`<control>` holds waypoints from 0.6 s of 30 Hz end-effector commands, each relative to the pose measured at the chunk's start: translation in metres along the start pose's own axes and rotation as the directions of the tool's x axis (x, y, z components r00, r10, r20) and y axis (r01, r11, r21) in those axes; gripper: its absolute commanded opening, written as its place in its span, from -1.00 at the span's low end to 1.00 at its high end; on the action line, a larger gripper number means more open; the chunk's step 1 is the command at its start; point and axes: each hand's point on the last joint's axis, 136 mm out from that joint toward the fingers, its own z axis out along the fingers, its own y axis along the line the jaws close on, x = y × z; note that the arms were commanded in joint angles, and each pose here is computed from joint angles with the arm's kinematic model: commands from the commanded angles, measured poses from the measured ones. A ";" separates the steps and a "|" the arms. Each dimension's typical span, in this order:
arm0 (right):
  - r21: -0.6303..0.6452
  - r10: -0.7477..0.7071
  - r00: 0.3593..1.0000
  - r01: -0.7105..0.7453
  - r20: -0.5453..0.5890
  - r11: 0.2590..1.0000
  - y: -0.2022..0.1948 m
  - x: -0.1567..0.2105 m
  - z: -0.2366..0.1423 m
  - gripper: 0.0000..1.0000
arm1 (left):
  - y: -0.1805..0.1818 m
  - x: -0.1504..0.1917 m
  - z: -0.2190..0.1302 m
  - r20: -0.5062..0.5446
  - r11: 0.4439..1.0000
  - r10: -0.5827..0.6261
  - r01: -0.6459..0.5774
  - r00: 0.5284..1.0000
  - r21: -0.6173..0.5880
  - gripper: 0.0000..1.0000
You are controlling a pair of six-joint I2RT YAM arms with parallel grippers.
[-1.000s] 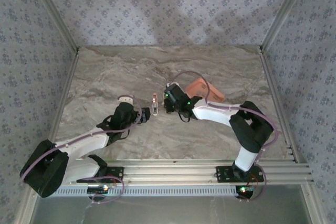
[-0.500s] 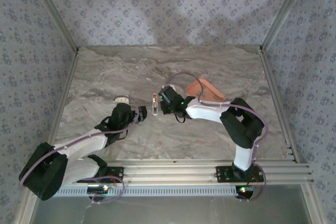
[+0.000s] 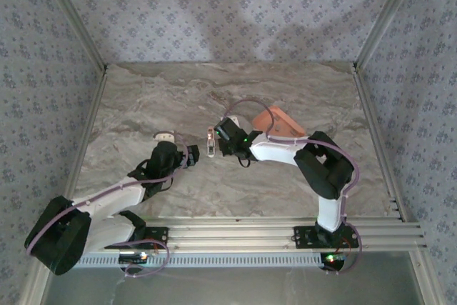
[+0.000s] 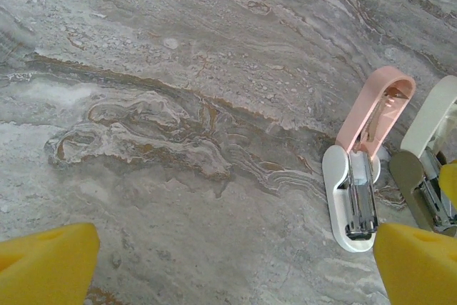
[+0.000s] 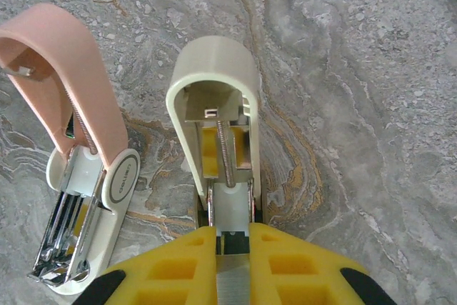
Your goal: Load the staples into the stapler
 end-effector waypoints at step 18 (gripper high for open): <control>0.065 -0.043 0.999 0.045 -0.033 0.997 -0.009 0.014 0.003 -0.73 | 0.005 -0.004 -0.002 0.027 1.000 -0.011 0.012 1.000 -0.014 0.97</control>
